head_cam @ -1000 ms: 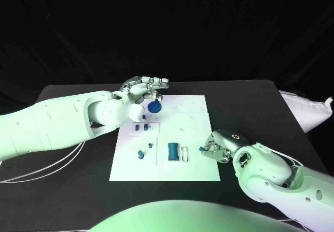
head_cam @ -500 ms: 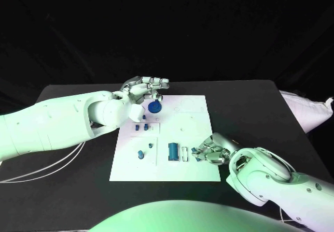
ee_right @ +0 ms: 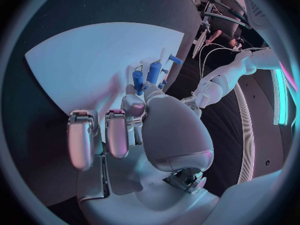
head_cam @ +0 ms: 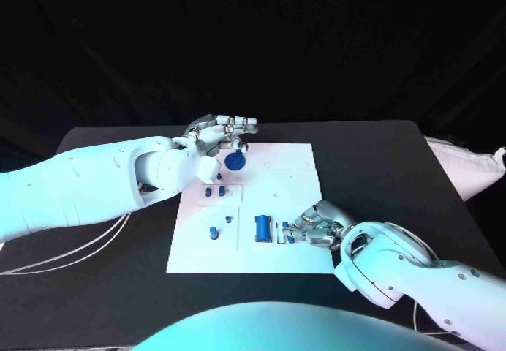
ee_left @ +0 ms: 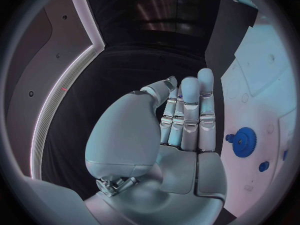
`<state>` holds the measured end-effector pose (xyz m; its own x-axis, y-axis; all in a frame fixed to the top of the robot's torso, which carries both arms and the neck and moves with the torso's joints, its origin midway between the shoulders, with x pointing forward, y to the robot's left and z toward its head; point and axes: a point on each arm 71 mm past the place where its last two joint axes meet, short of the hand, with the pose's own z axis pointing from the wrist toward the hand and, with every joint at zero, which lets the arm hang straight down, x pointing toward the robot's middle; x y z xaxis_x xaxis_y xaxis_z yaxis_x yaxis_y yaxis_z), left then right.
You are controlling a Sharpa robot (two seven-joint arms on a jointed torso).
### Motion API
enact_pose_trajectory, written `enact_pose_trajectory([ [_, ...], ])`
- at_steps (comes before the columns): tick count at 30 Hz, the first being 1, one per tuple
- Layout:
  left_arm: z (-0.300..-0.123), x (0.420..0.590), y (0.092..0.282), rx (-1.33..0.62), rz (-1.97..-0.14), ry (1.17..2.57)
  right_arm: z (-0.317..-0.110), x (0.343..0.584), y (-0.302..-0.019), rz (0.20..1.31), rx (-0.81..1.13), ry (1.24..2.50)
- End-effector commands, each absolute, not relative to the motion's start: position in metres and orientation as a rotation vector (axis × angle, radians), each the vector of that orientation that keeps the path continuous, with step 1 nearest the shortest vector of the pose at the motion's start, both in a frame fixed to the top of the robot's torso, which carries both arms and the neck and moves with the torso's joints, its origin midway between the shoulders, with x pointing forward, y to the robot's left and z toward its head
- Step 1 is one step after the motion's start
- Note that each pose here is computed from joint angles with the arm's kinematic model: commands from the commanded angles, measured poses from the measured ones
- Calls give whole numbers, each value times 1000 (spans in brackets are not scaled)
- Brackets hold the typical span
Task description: Assemble the parts on the task board
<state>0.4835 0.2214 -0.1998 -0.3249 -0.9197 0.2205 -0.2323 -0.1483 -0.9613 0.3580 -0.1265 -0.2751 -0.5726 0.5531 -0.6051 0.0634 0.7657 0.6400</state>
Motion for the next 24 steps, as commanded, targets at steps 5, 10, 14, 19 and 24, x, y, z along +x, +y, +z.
enact_pose_trajectory([
  [5,-199,483,219,-1314,-1544,1542,-278,361,-121,740,477,2115],
  [10,-199,483,218,-1310,-1545,1544,-280,365,-121,722,458,2122],
  [14,-199,483,219,-1309,-1544,1545,-281,367,-121,701,414,2122],
  [19,-199,483,219,-1309,-1544,1546,-282,367,-119,681,349,2133],
  [24,-199,483,219,-1310,-1543,1547,-283,366,-117,677,312,2146],
])
